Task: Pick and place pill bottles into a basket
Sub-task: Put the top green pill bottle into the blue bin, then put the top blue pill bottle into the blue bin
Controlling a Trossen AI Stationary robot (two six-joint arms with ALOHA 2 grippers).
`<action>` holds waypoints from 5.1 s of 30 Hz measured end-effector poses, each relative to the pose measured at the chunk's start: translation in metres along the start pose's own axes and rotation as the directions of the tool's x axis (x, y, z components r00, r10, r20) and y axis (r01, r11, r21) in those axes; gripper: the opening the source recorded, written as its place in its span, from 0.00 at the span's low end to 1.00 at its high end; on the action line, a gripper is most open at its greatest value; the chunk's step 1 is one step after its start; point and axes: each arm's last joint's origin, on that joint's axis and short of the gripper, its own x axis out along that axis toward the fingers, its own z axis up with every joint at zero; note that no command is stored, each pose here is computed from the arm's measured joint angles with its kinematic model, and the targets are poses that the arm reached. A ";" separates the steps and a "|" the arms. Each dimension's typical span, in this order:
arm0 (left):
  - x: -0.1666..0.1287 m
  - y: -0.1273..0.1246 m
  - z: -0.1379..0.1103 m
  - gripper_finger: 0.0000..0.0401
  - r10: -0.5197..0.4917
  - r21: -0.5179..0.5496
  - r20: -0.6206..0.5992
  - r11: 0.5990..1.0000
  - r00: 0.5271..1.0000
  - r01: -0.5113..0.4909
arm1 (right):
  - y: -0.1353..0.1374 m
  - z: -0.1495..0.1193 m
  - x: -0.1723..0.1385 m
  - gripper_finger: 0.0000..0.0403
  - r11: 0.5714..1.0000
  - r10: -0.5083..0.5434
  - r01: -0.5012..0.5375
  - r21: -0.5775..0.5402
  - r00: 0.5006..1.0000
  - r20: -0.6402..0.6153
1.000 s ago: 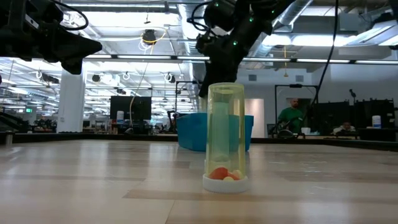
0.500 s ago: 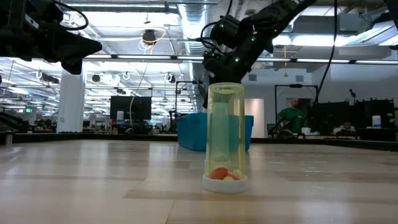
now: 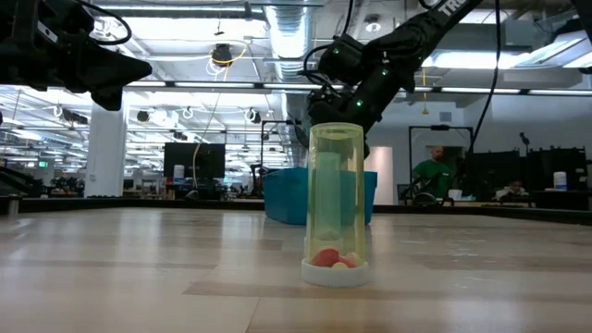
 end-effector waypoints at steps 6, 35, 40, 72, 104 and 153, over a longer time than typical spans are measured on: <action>0.000 0.000 0.000 0.02 0.000 0.000 0.000 1.000 1.000 0.000 | 0.000 0.000 0.001 0.24 1.000 -0.002 0.002 0.012 1.000 0.012; 0.000 0.000 0.000 0.02 0.000 0.000 0.000 1.000 1.000 0.000 | -0.003 0.009 -0.007 0.49 1.000 -0.030 0.030 0.002 0.999 0.020; 0.000 0.000 0.000 0.02 0.000 0.000 0.000 1.000 1.000 0.000 | 0.016 0.038 -0.036 0.49 0.999 0.002 0.001 -0.046 0.998 0.066; 0.000 0.000 0.000 0.02 0.001 0.001 -0.005 1.000 1.000 -0.001 | 0.194 -0.042 -0.043 0.46 0.980 0.070 -0.112 -0.164 0.968 -0.240; 0.002 0.000 -0.002 0.02 0.001 0.007 -0.025 1.000 1.000 -0.001 | 0.182 -0.034 -0.012 0.20 0.971 0.166 -0.201 -0.131 0.956 -0.241; 0.002 0.000 -0.002 0.02 0.001 0.007 -0.026 1.000 1.000 -0.001 | 0.055 0.024 0.004 0.34 0.983 -0.006 -0.030 -0.183 0.981 -0.194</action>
